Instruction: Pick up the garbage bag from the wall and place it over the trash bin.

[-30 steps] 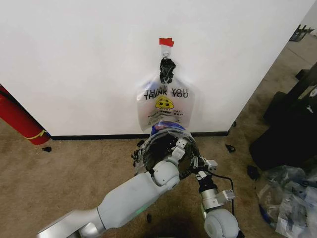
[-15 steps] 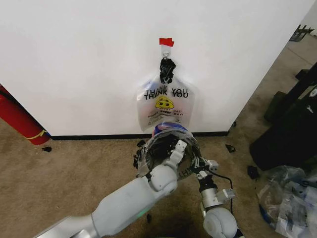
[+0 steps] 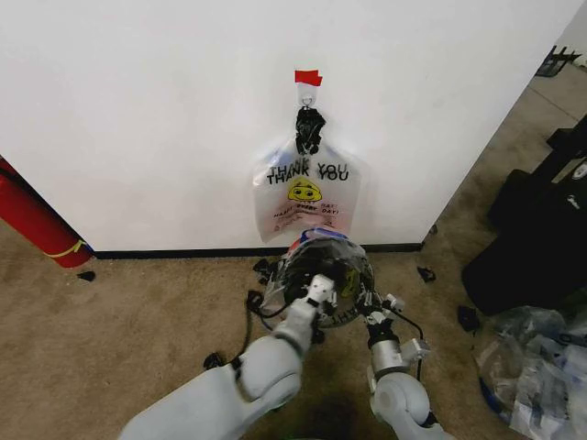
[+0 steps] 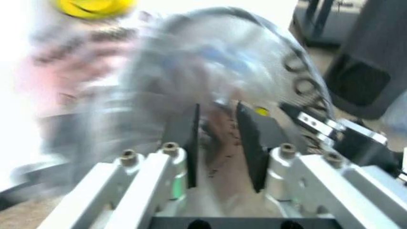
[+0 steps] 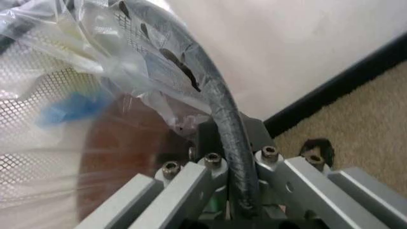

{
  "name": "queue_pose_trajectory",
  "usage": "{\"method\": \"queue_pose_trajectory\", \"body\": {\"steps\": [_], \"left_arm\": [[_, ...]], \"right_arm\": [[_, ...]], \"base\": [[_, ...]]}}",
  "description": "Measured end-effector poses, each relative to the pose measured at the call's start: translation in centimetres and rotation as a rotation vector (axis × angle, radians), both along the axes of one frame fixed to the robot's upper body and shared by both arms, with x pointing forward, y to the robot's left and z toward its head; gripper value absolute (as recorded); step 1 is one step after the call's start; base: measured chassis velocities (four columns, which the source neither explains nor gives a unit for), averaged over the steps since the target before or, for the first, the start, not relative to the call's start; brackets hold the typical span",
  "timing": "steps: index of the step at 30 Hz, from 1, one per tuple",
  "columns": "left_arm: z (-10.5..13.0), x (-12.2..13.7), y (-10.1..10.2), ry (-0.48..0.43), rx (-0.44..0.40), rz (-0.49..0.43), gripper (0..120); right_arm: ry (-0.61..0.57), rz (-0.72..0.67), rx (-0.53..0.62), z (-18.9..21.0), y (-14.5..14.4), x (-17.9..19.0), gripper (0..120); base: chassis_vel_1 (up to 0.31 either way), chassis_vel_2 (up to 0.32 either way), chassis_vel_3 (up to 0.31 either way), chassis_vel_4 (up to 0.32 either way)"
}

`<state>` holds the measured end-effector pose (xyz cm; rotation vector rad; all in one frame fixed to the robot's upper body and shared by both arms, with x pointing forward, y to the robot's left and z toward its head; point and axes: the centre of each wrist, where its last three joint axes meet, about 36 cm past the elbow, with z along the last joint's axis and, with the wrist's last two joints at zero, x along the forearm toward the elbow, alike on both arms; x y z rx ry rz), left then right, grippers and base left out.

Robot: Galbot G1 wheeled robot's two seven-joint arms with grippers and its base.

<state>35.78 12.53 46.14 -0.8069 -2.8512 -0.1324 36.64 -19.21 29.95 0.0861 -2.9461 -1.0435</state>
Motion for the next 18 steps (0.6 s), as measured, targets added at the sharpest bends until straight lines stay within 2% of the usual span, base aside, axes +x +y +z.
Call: {"method": "queue_pose_trajectory", "body": {"steps": [1, 2, 4, 8, 9, 10, 14, 16, 18], "left_arm": [[0.6, 0.1, 1.5, -0.006, -0.005, 0.005, 33], [0.6, 0.1, 1.5, -0.006, -0.005, 0.005, 33], [1.5, 0.2, 4.0, -0.019, 0.004, 0.020, 41], [1.6, -0.6, 6.7, 0.017, 0.083, 0.063, 59], [1.6, -0.6, 6.7, 0.017, 0.083, 0.063, 59], [1.5, -0.9, 7.1, 0.045, 0.119, 0.072, 61], [1.0, -2.6, 7.9, 0.157, 0.225, 0.091, 81], [0.9, -2.8, 7.9, 0.176, 0.238, 0.094, 84], [0.6, -2.7, 7.9, 0.190, 0.249, 0.101, 91]], "right_arm": [[0.007, -0.004, 0.021, 0.0, -0.1, 0.1, 0], [0.007, -0.004, 0.021, 0.0, -0.1, 0.1, 0], [0.018, -0.010, 0.055, 0.2, -0.1, 0.1, 0], [0.032, -0.015, 0.107, 0.7, 0.2, -0.2, 0], [0.032, -0.015, 0.107, 0.7, 0.2, -0.2, 0], [0.034, -0.016, 0.115, 0.8, 0.3, -0.3, 0], [0.030, -0.014, 0.140, 1.6, 0.6, -0.6, 0], [0.028, -0.012, 0.144, 1.8, 0.8, -0.7, 0], [0.022, -0.007, 0.149, 2.1, 0.9, -1.0, 0]], "base": [[0.000, 0.000, 0.000, 0.000], [0.000, 0.000, 0.000, 0.000], [0.000, 0.000, 0.000, 0.000], [0.000, 0.000, 0.000, 0.000], [0.000, 0.000, 0.000, 0.000], [0.000, 0.000, 0.000, 0.000], [0.000, 0.000, 0.000, 0.000], [0.000, 0.000, 0.000, 0.000], [0.000, 0.000, 0.000, 0.000]]}}
